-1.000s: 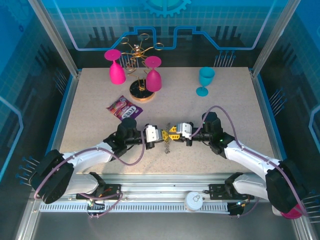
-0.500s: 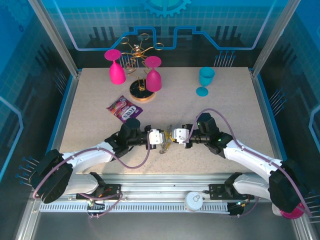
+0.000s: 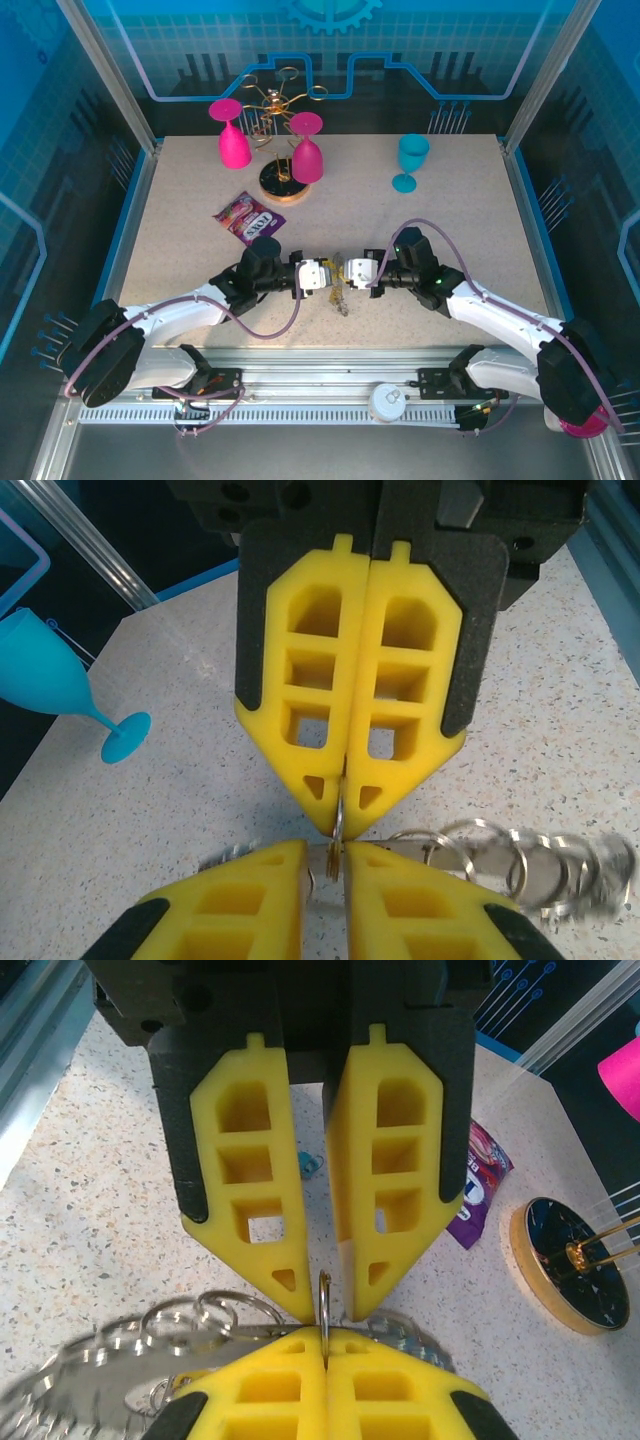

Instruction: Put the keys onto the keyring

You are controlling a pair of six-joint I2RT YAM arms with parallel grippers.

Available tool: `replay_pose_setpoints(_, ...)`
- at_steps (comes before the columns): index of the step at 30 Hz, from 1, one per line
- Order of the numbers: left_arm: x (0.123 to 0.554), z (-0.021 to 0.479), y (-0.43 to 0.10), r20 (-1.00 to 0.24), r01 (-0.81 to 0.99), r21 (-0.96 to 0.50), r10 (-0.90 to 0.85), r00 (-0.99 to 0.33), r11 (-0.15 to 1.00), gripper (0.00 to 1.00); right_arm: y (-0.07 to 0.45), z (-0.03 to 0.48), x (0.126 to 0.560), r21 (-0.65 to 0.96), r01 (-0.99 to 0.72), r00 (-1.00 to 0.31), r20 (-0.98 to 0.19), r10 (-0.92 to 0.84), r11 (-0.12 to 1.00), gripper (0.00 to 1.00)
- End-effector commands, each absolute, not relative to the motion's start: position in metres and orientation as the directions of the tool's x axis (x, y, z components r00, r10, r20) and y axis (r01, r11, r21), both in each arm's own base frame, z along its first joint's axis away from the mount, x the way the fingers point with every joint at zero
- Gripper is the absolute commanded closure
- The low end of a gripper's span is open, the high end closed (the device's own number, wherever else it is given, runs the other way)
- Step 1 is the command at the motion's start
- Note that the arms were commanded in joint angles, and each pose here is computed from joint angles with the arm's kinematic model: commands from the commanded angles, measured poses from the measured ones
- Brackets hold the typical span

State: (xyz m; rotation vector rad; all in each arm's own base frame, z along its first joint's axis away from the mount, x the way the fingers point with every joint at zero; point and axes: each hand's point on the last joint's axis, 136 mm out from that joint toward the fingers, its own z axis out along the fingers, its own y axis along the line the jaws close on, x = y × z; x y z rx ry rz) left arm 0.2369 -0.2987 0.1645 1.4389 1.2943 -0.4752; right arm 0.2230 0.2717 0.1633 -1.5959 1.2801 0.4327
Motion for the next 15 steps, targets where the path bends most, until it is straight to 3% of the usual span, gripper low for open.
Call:
replay_pose_setpoints(1,0.233,0.173,-0.304,-0.841,0.874,0.453,0.41,0.353,0.177,0.83,0.282,0.182,0.213,-0.495,-0.867,0.427,-0.792,-0.435,0.05,1.0)
replay_pose_setpoints(8,0.231,0.178,-0.306,-0.85,0.876,0.45,0.385,0.36,0.174,0.86,0.284,0.177,0.21,-0.487,-0.873,0.427,-0.793,-0.435,0.031,1.0)
replay_pose_setpoints(13,0.231,0.185,-0.307,-0.844,0.86,0.477,0.369,0.39,0.182,0.99,0.284,0.174,0.214,-0.499,-0.865,0.428,-0.781,-0.455,0.044,1.0)
replay_pose_setpoints(14,0.232,0.186,-0.306,-0.838,0.854,0.487,0.374,0.397,0.184,1.0,0.283,0.175,0.217,-0.509,-0.858,0.425,-0.777,-0.464,0.066,0.96)
replay_pose_setpoints(15,0.233,0.186,-0.304,-0.83,0.845,0.5,0.383,0.405,0.191,1.0,0.28,0.174,0.221,-0.521,-0.849,0.423,-0.77,-0.478,0.089,0.81)
